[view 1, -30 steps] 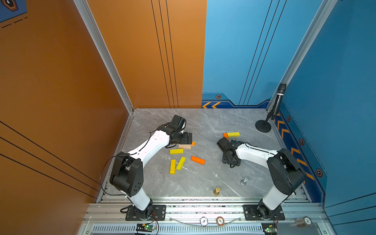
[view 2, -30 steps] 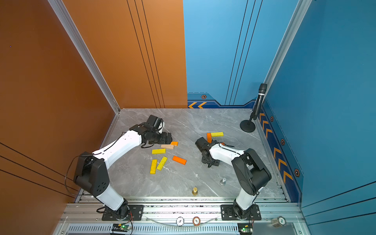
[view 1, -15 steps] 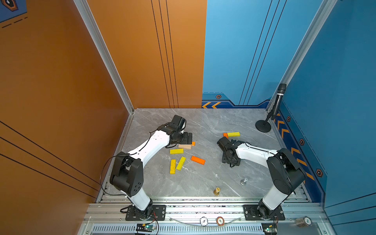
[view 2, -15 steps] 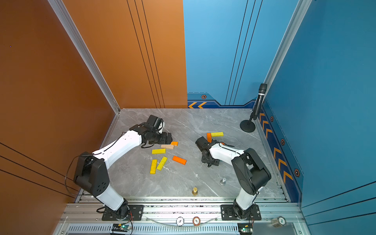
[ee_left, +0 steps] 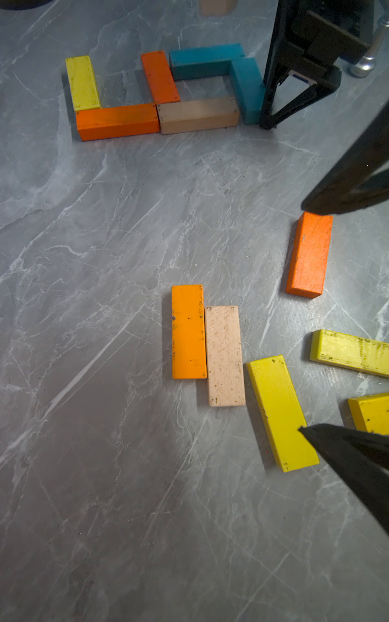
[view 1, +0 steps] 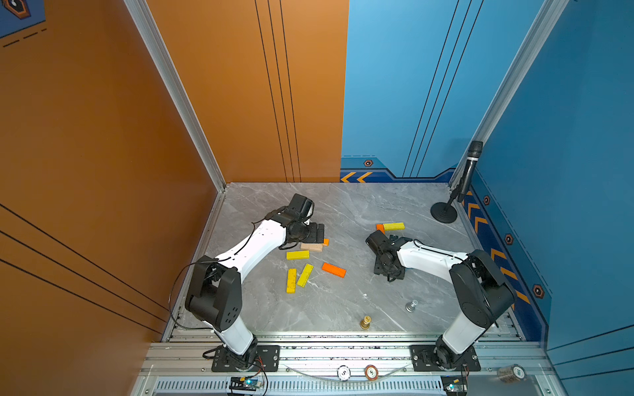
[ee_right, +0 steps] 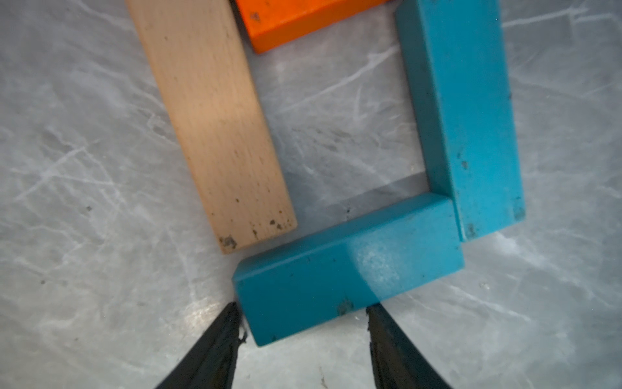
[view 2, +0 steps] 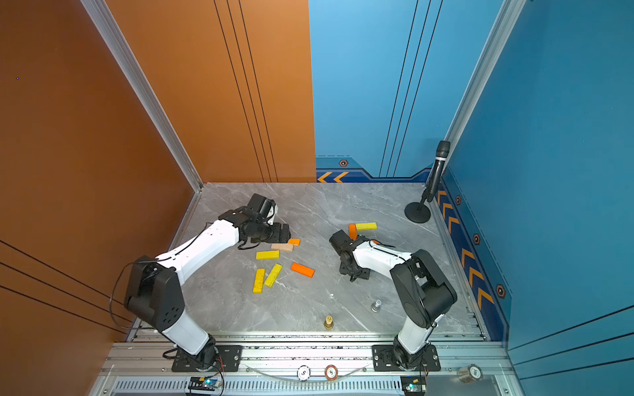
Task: Assemble the number 6 with building blocks
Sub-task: Assemble the building block at the center of the board.
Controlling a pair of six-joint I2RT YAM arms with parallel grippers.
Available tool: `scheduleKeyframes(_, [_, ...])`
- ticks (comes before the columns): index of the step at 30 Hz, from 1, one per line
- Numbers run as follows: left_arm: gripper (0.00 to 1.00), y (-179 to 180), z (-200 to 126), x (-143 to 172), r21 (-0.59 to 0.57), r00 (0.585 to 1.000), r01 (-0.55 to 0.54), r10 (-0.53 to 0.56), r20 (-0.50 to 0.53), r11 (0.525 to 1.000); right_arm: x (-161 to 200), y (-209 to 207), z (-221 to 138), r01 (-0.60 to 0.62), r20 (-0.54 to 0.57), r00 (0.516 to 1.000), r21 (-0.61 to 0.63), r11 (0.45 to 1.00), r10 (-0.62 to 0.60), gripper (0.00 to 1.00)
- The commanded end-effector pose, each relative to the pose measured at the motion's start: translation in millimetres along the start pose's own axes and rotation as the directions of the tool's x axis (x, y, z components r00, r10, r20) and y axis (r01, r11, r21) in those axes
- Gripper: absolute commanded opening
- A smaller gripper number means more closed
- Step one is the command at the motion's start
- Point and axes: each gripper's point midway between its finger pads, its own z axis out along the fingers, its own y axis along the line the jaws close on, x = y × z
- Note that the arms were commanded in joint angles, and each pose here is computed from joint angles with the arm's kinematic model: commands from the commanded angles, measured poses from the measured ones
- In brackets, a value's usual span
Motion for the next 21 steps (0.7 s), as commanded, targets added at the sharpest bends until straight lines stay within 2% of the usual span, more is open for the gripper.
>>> scheduleKeyframes(1, [0.97, -4.4, 1.8, 2.7, 0.014, 1.000, -0.009, 0.009, -0.006, 1.000, 4.1, 6.6, 2.4, -0.009, -0.023, 1.000, -0.012, 1.000, 0.008, 0.62])
scheduleKeyframes(21, [0.97, -3.4, 2.2, 2.8, 0.009, 1.000, -0.008, 0.008, -0.006, 1.000, -1.5, 13.5, 3.6, -0.003, -0.018, 1.000, -0.019, 1.000, 0.002, 0.61])
